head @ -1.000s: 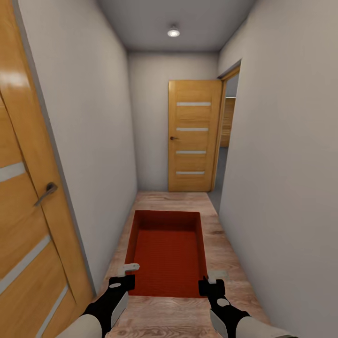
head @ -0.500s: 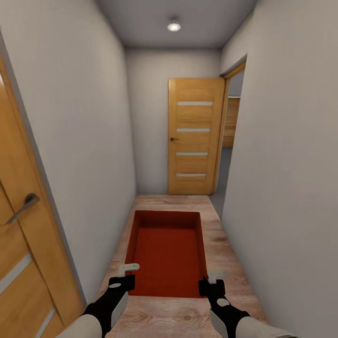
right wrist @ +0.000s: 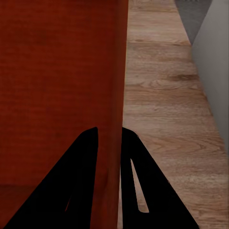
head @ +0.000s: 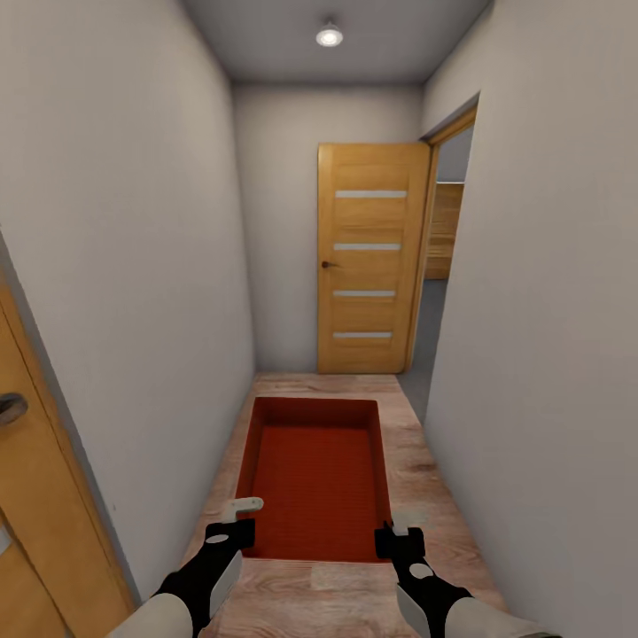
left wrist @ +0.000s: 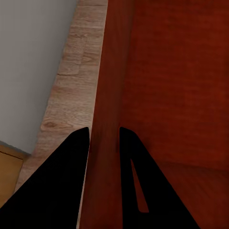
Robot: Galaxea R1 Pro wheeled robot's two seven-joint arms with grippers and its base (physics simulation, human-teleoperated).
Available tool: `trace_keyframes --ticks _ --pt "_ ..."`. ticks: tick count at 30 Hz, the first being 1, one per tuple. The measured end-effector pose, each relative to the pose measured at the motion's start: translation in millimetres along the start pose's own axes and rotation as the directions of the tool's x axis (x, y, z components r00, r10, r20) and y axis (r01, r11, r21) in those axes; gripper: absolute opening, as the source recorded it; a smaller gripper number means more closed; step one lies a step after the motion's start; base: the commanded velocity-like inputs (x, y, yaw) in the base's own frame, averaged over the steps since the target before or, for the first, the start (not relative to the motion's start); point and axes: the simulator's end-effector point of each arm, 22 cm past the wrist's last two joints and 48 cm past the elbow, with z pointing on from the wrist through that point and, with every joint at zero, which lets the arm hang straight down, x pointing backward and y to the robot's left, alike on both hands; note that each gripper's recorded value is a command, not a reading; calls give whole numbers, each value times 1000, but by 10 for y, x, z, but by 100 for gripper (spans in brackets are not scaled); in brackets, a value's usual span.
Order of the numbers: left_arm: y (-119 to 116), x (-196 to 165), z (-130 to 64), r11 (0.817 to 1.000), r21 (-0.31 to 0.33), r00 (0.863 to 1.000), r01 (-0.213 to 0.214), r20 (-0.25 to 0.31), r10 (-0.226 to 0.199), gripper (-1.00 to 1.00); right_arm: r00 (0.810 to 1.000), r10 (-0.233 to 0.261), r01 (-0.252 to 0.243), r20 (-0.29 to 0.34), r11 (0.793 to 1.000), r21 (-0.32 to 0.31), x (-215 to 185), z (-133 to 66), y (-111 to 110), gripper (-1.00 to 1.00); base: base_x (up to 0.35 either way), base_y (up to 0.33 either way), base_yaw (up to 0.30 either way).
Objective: Move the two storage containers from the living room to the garage. In the garage, place one container on the floor and stack the other container on top of it (either order is fine).
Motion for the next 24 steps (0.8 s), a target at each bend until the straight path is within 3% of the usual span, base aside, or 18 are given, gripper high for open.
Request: trace_keyframes --ticks 24 --pt "0 0 0 1000 0 1000 0 0 0 -100 1000 0 0 0 1000 0 0 0 0 -100 322 0 0"
